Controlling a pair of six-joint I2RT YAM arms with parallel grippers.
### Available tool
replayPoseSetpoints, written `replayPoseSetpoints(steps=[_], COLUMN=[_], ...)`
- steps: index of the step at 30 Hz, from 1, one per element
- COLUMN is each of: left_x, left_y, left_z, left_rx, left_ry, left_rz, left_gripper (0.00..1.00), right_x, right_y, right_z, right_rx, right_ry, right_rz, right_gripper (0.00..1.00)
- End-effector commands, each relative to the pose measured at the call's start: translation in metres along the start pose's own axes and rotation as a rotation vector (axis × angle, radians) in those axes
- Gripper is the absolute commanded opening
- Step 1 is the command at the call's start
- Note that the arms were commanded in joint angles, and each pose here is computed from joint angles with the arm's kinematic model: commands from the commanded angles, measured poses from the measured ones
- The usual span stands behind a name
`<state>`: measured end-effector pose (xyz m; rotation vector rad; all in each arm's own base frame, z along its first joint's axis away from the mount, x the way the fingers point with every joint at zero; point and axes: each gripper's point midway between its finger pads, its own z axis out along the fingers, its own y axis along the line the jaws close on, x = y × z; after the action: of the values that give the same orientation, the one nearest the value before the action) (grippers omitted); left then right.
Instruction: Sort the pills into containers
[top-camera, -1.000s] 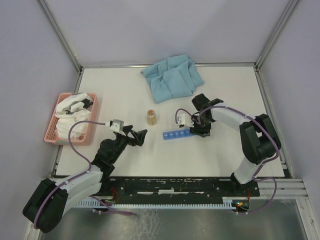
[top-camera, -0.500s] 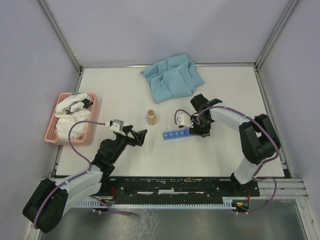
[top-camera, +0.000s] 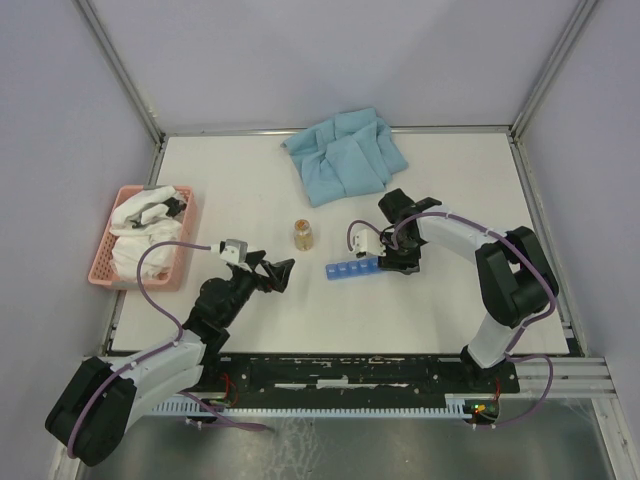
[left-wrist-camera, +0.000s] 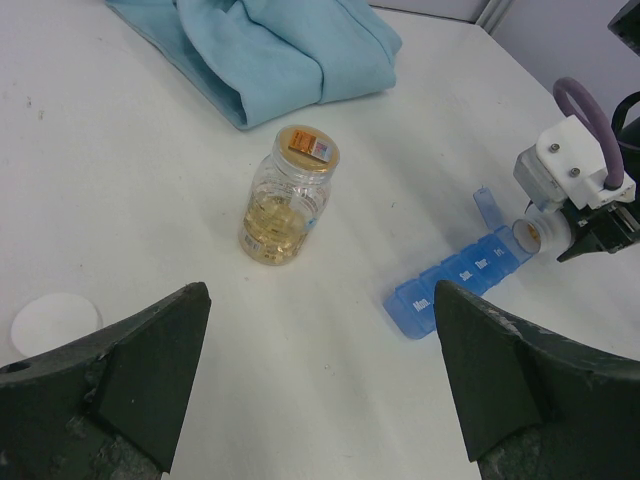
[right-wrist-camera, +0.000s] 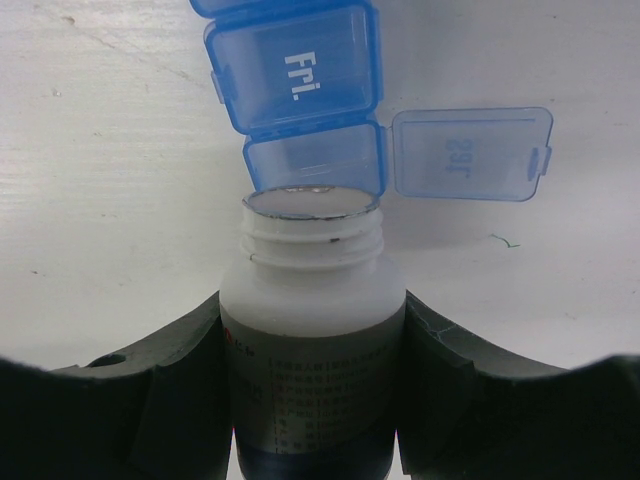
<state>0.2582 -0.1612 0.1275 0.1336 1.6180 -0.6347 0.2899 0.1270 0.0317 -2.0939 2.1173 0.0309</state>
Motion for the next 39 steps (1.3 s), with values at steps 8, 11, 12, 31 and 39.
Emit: replayPoseSetpoints(steps=[8, 11, 12, 31, 39], left_x=[-0.0236, -0.0235, -0.0236, -0.0235, -0.0234], left_y=[-0.0031, -0.0033, -0.0033, -0.0031, -0.0031], left_z=[0.0057, 0.0057, 0.0056, 0.0057, 0.0056], left_rx=[0.002, 0.002, 0.002, 0.002, 0.002], left_ry=[-0.079, -0.079, -0.079, -0.078, -0.079], left_rz=[0.029, 0.03, 0.03, 0.03, 0.03], left_gripper=[0.99, 0.99, 0.99, 0.99, 0.99], right_x=[-0.0038, -0.004, -0.0038, -0.0048, -0.0057], right_y=[-0.0124, -0.0121, -0.0124, -0.0138, -0.0146], right_z=[-0.0097, -0.0093, -0.0096, -0.0103, -0.0114], right_rx=[0.051, 0.052, 0.054, 0.075, 0.082], right_ry=[0.024, 0.03, 0.032, 0.074, 0.079], right_rz=[-0.002, -0.005, -0.005, -0.029, -0.032], right_gripper=[0.01, 0.01, 0.01, 0.01, 0.01])
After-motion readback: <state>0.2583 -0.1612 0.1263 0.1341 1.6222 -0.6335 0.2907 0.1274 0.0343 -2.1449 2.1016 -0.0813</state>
